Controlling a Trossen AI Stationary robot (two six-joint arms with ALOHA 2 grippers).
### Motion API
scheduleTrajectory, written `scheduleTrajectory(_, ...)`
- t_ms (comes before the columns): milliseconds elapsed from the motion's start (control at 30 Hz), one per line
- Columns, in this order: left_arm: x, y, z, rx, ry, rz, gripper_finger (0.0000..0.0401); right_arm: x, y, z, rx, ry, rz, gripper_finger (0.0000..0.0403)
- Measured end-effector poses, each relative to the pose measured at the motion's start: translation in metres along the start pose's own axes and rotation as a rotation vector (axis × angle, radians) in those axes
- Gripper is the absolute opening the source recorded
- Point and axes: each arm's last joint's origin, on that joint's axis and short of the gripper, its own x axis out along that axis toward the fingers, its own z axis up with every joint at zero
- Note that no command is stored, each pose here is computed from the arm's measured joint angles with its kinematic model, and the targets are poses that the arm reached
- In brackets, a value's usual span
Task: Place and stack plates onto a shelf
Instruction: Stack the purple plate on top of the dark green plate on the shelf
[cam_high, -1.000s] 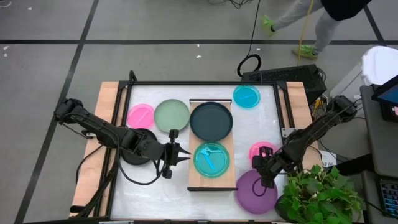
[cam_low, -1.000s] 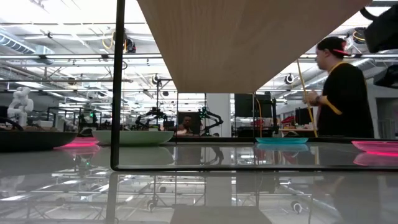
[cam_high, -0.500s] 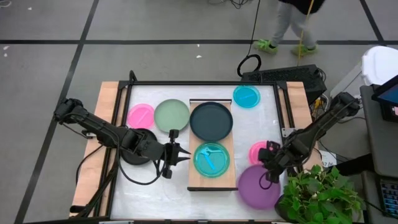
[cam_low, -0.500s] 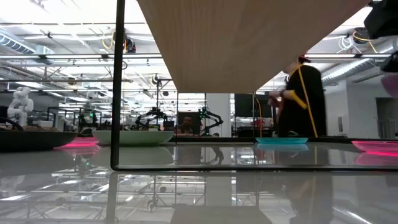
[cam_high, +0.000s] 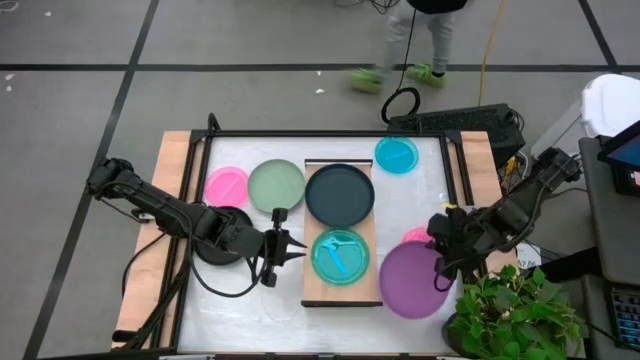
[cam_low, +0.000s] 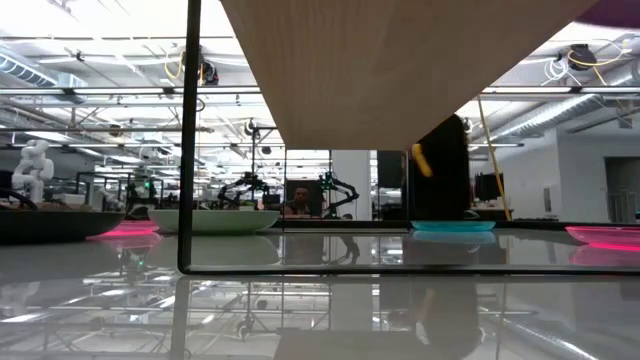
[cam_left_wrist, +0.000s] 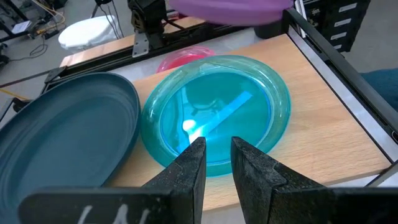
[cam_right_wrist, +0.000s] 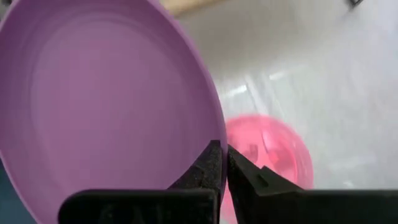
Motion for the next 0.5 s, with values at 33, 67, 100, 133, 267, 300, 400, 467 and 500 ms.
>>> scheduleTrajectory(33,0.0,0.0,0.0,0.001,0.0,0.0,0.0081,-0.004,0.0,0.004,0.013,-0.027,-0.001,0.0)
scheduleTrajectory(67,0.0,0.0,0.0,0.003,0.0,0.0,0.0081,-0.007,-0.001,0.007,0.026,-0.047,0.0,0.0)
scheduleTrajectory(100,0.0,0.0,0.0,0.004,0.0,0.0,0.0081,-0.01,-0.001,0.01,0.037,-0.066,-0.002,0.0)
scheduleTrajectory(133,0.0,0.0,0.0,0.007,0.0,0.0,0.0081,-0.012,-0.002,0.012,0.045,-0.078,-0.003,0.0)
scheduleTrajectory(267,0.0,0.0,0.0,0.007,0.0,0.0,0.0081,-0.015,-0.007,0.022,0.071,-0.112,-0.024,0.0)
scheduleTrajectory(300,0.0,0.0,0.0,0.008,0.0,0.0,0.0081,-0.015,-0.009,0.025,0.087,-0.13,-0.037,0.0)
scheduleTrajectory(400,0.0,0.0,0.0,0.018,0.0,0.0,0.0081,-0.015,-0.012,0.036,0.13,-0.218,-0.048,0.0)
scheduleTrajectory(467,0.0,0.0,0.0,0.02,0.0,0.0,0.0081,-0.015,-0.011,0.045,0.127,-0.287,-0.033,0.0)
scheduleTrajectory(500,0.0,0.0,0.0,0.025,0.0,0.0,0.0081,-0.015,-0.011,0.05,0.115,-0.314,-0.023,0.0)
